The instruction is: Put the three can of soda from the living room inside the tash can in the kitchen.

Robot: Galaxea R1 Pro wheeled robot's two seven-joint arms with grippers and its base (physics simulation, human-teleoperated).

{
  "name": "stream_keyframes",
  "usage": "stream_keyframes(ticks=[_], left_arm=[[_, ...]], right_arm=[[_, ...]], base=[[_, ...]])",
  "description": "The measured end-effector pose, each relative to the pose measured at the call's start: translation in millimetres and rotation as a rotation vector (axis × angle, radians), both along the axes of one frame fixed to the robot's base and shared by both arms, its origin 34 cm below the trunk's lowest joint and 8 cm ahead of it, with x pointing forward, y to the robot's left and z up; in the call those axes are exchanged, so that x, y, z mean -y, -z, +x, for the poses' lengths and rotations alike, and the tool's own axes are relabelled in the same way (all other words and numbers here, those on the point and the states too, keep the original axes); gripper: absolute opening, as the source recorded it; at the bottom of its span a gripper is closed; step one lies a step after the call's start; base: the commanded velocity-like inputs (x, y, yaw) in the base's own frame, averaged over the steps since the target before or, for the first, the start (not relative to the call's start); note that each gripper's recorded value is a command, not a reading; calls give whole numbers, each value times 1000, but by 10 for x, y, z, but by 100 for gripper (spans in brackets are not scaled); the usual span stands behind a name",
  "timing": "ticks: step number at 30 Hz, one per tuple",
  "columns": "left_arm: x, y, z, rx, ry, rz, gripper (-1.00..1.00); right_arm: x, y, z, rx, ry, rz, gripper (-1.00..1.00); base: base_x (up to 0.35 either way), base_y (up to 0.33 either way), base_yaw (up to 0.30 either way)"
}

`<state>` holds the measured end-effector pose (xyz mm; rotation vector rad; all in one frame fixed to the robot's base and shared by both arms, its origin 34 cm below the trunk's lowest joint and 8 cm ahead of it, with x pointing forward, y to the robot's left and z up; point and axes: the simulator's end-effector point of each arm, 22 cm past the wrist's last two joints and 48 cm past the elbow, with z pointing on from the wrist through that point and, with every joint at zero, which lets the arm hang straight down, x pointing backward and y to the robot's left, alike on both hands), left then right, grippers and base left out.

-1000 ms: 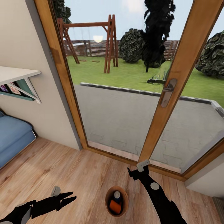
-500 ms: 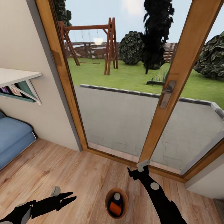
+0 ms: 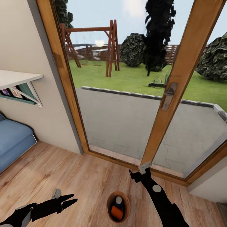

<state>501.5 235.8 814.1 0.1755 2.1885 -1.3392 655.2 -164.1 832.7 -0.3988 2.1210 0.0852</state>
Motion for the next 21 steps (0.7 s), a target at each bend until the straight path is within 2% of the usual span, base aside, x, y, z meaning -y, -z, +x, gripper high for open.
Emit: stream_keyframes(ticks=[21], left_arm=[[-1, -127, 55, 32, 2, 0, 100]], right_arm=[[3, -181, 56, 33, 1, 1, 100]], base=[[0, 0, 0]])
